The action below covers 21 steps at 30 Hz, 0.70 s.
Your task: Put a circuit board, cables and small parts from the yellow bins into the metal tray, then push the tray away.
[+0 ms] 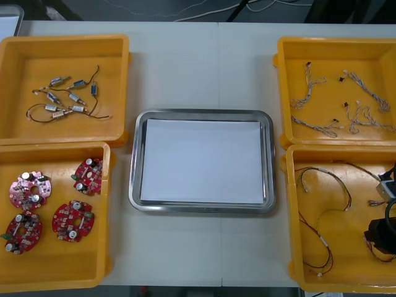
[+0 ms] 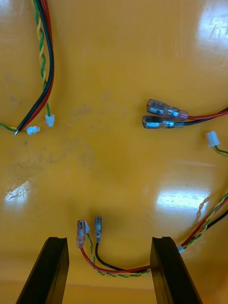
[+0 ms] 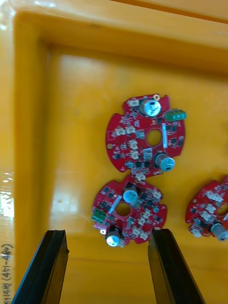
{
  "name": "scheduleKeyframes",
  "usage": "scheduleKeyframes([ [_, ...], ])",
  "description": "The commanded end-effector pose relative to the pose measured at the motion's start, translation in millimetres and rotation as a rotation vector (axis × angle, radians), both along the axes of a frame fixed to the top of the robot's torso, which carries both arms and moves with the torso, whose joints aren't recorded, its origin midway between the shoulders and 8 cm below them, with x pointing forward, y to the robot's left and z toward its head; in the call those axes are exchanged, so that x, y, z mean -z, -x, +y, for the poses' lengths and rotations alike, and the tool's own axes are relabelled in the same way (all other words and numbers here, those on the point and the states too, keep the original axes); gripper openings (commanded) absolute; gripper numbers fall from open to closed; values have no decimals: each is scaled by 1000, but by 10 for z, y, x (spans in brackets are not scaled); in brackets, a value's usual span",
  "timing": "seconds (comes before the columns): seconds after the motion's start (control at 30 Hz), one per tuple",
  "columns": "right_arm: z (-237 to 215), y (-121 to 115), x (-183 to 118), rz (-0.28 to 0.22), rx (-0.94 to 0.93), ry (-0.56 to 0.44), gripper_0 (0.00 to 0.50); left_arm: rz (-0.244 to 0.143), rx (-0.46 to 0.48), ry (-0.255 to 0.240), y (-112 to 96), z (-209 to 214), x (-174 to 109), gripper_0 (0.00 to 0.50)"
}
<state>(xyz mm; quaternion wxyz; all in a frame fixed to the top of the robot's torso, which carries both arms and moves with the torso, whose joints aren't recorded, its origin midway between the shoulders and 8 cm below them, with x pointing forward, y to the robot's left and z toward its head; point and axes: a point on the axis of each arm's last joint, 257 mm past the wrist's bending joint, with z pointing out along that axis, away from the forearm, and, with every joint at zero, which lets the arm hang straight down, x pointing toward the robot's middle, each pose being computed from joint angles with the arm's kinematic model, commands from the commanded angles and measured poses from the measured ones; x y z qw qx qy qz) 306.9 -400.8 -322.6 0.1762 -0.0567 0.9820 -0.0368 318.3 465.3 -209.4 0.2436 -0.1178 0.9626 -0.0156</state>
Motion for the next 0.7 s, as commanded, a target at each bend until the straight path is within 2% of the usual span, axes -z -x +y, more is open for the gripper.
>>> scheduleKeyframes([
  [0.03, 133, 80, 100, -5, -53, 10, 500, -12, -206, 6, -88, 328, -179, 500],
  [0.17, 123, 81, 140, -17, -55, 23, 500, 8, -305, 49, -101, 381, -137, 500],
  [0.33, 125, 89, 180, -20, -48, 31, 500, 1, -395, 67, -117, 414, -73, 500],
  [0.47, 152, 99, 208, -23, -39, 25, 500, -3, -443, 79, -118, 419, -4, 500],
  [0.53, 151, 108, 229, -24, -34, 26, 500, -9, -463, 105, -131, 376, 27, 500],
  [0.7, 157, 137, 270, -30, -35, 26, 500, -15, -496, 131, -116, 349, 135, 500],
])
